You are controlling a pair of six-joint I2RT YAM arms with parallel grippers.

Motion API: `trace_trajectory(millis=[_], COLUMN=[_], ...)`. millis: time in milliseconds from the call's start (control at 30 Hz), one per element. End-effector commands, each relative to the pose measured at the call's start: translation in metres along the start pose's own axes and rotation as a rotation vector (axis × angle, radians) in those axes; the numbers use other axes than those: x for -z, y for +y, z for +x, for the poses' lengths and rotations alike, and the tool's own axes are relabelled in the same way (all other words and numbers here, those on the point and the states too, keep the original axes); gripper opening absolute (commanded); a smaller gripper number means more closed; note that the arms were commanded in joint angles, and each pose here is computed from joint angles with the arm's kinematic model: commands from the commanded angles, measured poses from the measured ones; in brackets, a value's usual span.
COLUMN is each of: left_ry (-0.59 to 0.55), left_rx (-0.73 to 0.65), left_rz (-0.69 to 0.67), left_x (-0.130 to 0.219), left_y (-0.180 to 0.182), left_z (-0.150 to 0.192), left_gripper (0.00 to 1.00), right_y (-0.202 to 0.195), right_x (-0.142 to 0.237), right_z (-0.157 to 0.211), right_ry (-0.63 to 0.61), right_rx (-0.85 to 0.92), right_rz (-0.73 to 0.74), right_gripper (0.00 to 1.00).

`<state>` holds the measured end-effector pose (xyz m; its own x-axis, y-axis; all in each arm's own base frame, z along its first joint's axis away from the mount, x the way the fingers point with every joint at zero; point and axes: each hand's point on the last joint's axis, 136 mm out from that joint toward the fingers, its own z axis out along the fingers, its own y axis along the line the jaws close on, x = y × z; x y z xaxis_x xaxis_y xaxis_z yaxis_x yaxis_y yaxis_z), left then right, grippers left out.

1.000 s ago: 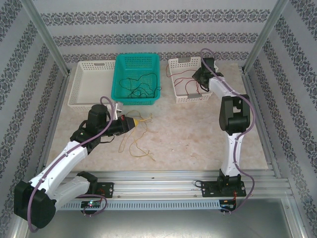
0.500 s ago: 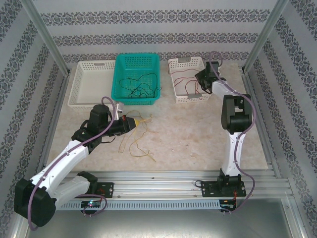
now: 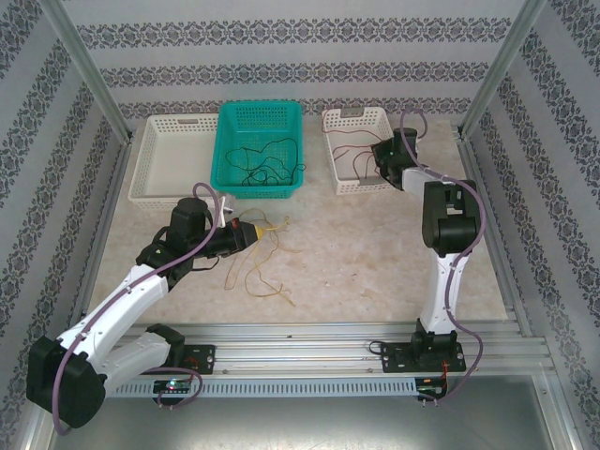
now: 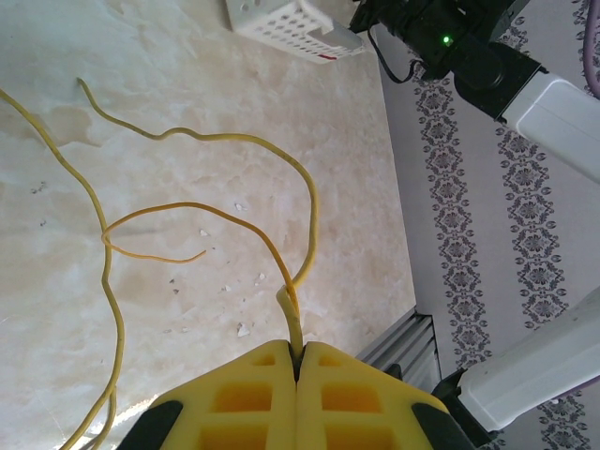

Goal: Untangle the cables

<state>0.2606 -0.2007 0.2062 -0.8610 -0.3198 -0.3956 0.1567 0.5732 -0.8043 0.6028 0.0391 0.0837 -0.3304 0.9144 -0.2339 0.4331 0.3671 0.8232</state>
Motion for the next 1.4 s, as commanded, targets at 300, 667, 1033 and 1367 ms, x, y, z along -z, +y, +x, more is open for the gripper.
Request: trace_trajectory(millis=[300, 667, 1033, 1367], left_ry=[0.001, 0.0, 0.004, 0.016], left_rx=[-0.045, -0.062, -0.061, -0.054], left_rz=[0.004, -0.01, -0.008, -0.011], left_x=[-0.005, -0.001, -0.003, -0.006], left_y=[-0.003, -0.003, -0.001, 0.001], left_z=[0.0, 0.001, 0.001, 0.005], left_gripper=[0.0, 0.0, 0.0, 0.0], right_y=[0.029, 0.098, 0.067, -0.006], right_x=[0.01, 0.064, 0.064, 0.024], right_z=[0.001, -0.033, -0.039, -0.009], right_ry=[-0.04, -0.189, -0.177, -0.111], right_rx=[0.008, 0.135, 0.103, 0.173], right_rz=[-0.091, -0.182, -0.132, 0.108], right_gripper=[0.0, 0.0, 0.0, 0.0])
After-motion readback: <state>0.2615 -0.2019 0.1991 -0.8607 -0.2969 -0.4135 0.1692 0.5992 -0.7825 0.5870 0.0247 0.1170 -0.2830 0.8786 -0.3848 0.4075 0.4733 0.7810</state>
